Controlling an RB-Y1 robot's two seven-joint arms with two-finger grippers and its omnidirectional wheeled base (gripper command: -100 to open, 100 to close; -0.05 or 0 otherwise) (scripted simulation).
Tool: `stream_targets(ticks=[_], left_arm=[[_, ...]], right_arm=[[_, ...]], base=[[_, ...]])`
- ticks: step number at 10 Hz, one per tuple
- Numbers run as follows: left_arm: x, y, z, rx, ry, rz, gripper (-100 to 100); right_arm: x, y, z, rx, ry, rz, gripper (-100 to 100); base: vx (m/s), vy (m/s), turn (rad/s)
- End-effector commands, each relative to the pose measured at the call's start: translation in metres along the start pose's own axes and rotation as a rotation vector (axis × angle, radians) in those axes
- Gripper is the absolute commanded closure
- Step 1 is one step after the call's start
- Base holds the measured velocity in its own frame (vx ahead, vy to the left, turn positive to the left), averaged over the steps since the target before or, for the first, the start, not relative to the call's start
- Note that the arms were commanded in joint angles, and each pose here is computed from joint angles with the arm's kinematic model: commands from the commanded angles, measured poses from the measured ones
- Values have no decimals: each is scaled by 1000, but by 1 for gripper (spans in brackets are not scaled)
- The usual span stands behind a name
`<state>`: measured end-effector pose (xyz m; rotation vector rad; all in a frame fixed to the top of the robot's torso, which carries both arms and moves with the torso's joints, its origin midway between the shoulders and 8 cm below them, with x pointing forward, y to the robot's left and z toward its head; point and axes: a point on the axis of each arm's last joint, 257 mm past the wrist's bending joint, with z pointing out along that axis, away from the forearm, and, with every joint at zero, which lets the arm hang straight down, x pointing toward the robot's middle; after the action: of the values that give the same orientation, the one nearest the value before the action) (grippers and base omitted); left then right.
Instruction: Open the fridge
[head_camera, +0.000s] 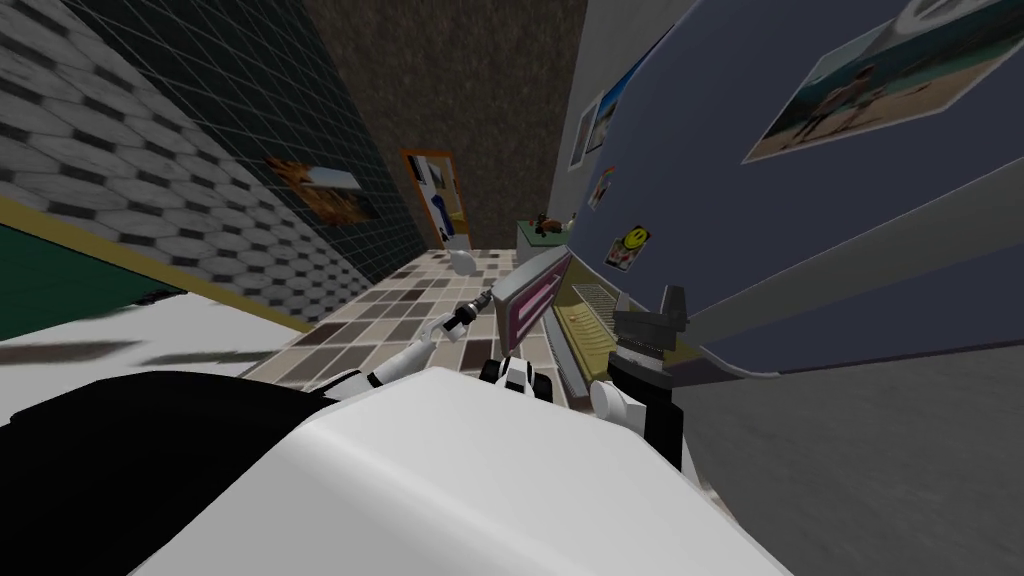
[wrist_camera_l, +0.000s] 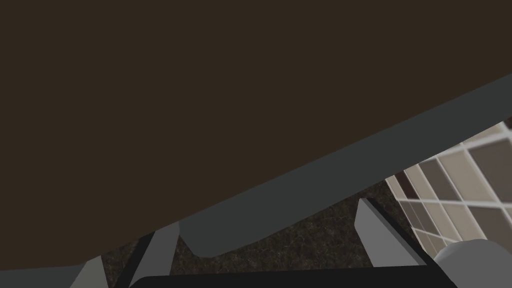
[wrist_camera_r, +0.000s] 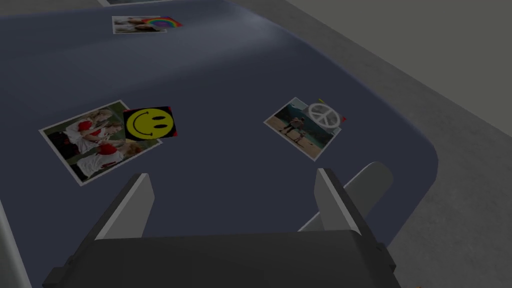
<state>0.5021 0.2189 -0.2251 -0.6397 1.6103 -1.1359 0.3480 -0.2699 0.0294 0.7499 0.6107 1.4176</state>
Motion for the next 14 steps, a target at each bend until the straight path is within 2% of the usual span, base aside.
stream_targets(ticks=[1,2,3,4,5,6,7,8,9,10,11,12,13,14], left_arm=[[10,-1,15,11,38,0,-100],[6,-13,23,34,36,9,-100],[17,-3,26,19,71,4,-100],[12,-16,35,44,68,16,-100],[21,-5,39,26,100,14,-100],[16,-21,49,55,98,27,-100],[23,-9,52,35,129,27,-100],[19,-24,61,62,126,40,-100],[21,-12,54,38,124,34,-100],[16,-21,49,56,98,27,100],[8,-22,43,55,67,26,100],[11,-17,36,46,68,17,100],[2,-20,29,47,33,18,100],[6,-13,23,34,36,9,100]], right_arm=[[0,0,0,0,0,0,0],[0,0,0,0,0,0,0],[0,0,0,0,0,0,0],[0,0,0,0,0,0,0],[0,0,0,0,0,0,0],[0,0,0,0,0,0,0],[0,0,0,0,0,0,0],[0,0,0,0,0,0,0],[0,0,0,0,0,0,0],[0,0,0,0,0,0,0],[0,0,0,0,0,0,0],[0,0,0,0,0,0,0],[0,0,0,0,0,0,0],[0,0,0,0,0,0,0]], base=[[-2,-15,226],[3,-25,136],[12,-24,254],[1,-29,149],[-2,-31,205],[-10,-28,148],[-1,-23,219],[6,-26,141],[-1,-3,31],[1,26,-285],[-12,50,-337],[-9,40,-205],[4,35,-226],[7,25,-143]])
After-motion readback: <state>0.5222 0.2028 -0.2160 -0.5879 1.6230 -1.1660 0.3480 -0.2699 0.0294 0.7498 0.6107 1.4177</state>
